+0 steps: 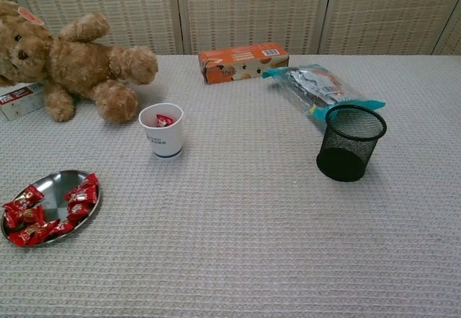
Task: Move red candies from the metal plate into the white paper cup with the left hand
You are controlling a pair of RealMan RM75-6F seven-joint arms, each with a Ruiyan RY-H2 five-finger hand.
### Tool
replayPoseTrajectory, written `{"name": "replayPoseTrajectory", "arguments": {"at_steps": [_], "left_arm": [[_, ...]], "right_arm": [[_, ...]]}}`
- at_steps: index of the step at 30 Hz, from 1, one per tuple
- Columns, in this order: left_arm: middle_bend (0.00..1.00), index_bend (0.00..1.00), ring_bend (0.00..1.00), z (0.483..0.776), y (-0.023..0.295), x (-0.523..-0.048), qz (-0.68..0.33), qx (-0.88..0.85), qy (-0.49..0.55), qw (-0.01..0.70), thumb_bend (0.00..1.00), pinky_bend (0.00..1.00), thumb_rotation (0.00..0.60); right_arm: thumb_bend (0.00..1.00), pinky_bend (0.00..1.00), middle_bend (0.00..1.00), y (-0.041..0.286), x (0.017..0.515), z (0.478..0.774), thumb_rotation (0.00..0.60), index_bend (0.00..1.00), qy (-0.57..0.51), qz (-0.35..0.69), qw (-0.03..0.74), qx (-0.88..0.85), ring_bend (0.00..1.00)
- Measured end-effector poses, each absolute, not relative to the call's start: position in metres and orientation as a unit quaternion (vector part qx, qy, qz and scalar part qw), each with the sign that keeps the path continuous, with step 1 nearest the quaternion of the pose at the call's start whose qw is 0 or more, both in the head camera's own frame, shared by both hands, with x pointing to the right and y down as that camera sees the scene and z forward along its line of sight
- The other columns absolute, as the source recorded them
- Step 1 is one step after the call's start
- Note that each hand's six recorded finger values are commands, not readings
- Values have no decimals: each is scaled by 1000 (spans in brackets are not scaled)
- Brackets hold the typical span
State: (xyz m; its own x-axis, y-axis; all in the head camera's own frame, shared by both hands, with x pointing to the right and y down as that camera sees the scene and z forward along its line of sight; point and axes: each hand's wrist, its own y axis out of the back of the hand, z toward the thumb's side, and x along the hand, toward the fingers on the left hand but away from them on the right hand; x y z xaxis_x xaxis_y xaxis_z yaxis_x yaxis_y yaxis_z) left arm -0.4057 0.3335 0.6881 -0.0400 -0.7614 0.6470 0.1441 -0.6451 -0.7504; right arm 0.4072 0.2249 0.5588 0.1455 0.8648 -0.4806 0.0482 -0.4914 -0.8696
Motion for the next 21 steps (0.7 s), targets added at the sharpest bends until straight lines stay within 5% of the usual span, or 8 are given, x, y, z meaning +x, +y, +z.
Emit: {"name": "replayPoseTrajectory", "arguments": {"at_steps": [11, 21], "left_arm": [[404, 398, 821, 688, 337, -412, -687, -597, 234, 340, 372, 1000, 600], [631, 601, 821, 685, 335, -411, -683, -591, 231, 362, 388, 1000, 600]], "right_arm": [[45, 0, 0, 225, 406, 561, 600, 0, -343, 556, 367, -662, 0], [45, 0, 0, 225, 406, 560, 600, 0, -342, 557, 366, -662, 0]]}}
